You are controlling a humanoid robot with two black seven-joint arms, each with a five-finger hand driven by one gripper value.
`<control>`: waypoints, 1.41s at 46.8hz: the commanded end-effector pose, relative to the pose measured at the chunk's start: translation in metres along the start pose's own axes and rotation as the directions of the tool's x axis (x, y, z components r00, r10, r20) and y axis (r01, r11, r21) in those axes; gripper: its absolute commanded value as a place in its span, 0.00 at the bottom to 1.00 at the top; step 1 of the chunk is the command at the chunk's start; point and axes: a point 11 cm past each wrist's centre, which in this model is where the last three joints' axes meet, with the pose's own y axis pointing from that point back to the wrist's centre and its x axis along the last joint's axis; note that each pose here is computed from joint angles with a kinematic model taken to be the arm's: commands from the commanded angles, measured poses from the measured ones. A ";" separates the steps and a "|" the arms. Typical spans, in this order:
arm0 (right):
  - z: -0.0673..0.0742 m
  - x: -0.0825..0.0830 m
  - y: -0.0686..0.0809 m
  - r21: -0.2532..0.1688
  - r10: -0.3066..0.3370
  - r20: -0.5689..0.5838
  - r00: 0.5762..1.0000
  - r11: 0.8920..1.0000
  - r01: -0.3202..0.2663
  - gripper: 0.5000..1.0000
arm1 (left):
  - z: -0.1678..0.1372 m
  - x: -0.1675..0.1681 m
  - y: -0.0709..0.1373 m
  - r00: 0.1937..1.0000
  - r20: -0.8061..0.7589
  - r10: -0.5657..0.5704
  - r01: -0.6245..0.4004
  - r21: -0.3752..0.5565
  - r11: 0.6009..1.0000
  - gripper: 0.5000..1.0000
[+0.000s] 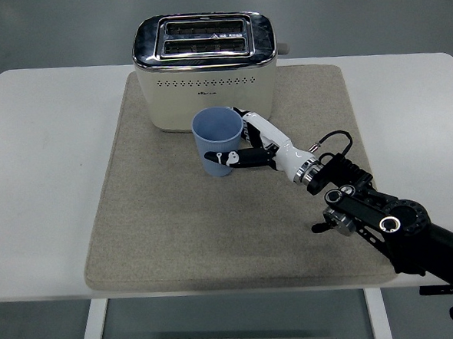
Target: Put the water cup in front of the bread machine
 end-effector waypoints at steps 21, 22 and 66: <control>0.001 -0.003 0.001 0.001 -0.005 0.008 1.000 1.000 0.005 0.83 | 0.000 0.000 0.000 1.000 0.001 0.000 0.000 0.000 1.000 1.00; 0.001 -0.003 0.001 0.001 -0.005 0.008 1.000 1.000 0.005 0.83 | 0.000 0.000 0.000 1.000 0.001 0.000 0.000 0.000 1.000 1.00; -0.001 -0.003 0.001 0.005 -0.006 0.007 1.000 1.000 0.006 0.83 | 0.000 0.000 0.000 1.000 -0.001 0.000 0.000 0.000 1.000 1.00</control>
